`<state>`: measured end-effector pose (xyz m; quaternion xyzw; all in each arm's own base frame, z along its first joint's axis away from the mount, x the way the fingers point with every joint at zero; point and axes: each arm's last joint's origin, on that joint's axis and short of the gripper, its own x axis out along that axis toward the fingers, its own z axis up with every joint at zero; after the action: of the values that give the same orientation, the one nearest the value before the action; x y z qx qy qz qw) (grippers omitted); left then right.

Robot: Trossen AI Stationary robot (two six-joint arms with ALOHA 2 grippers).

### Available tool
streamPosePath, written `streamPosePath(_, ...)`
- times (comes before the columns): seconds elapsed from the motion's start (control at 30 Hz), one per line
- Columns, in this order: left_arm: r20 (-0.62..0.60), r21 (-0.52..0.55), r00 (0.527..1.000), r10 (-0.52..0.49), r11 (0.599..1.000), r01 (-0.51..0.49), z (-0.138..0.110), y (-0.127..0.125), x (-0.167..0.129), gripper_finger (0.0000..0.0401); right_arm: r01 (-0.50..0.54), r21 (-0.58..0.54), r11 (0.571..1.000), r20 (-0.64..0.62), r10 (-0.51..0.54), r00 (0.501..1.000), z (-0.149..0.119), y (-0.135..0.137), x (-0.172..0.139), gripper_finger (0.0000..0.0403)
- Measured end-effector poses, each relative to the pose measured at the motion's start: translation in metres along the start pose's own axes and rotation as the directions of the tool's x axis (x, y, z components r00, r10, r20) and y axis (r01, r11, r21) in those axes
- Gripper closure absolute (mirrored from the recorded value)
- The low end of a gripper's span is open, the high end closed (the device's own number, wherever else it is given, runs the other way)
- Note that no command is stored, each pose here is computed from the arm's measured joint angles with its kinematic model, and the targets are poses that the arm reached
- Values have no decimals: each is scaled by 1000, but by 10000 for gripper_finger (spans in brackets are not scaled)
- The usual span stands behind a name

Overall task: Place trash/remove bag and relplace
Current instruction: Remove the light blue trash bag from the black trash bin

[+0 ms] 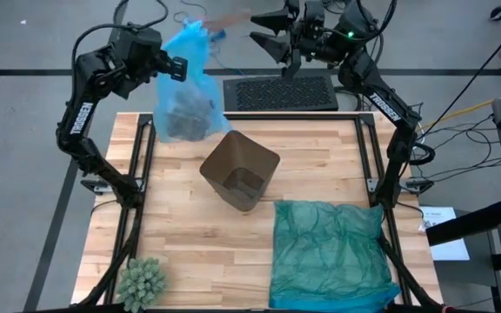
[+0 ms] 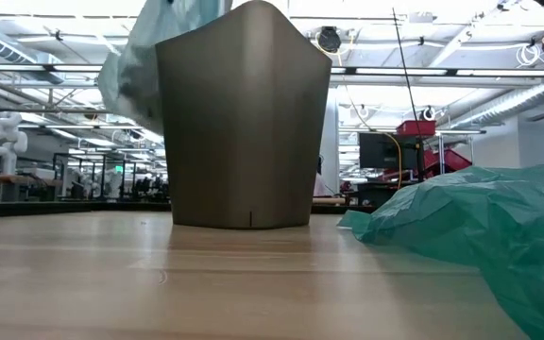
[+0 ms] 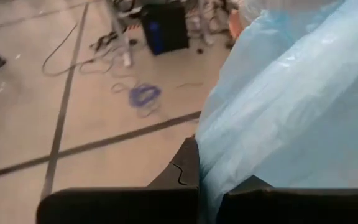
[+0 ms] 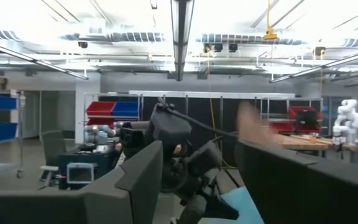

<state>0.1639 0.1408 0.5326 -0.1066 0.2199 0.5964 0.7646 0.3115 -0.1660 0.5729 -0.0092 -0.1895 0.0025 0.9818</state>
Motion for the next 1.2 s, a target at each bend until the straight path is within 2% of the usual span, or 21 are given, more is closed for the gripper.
streamPosePath(0.17,-88,6,996,31,1000,-31,-14,-9,19,401,5,-5,1000,1,-5,1000,2,-2,-2,206)
streamPosePath(0.33,-124,23,992,17,1000,-15,-28,-25,45,401,1,-8,1000,-9,-1,1000,4,0,-4,206)
streamPosePath(0.5,-176,10,984,-19,1000,21,-52,-44,77,401,8,-10,1000,-42,-8,999,7,3,-9,206)
streamPosePath(0.57,-221,20,975,-3,1000,7,-64,-46,86,401,9,-6,1000,-50,-10,999,8,4,-10,206)
streamPosePath(0.77,-276,2,961,33,999,-33,-94,-44,99,401,14,7,1000,-73,-14,997,9,6,-13,206)
streamPosePath(0.9,-315,-21,947,69,997,-80,-114,-33,106,401,18,17,1000,-90,-17,996,8,6,-14,206)
streamPosePath(1.07,-444,-13,893,77,996,-92,-144,-17,115,401,20,22,1000,-97,-17,995,7,6,-14,206)
streamPosePath(1.2,-497,6,861,111,992,-124,-155,-10,119,401,21,26,999,-103,-18,994,7,6,-14,206)
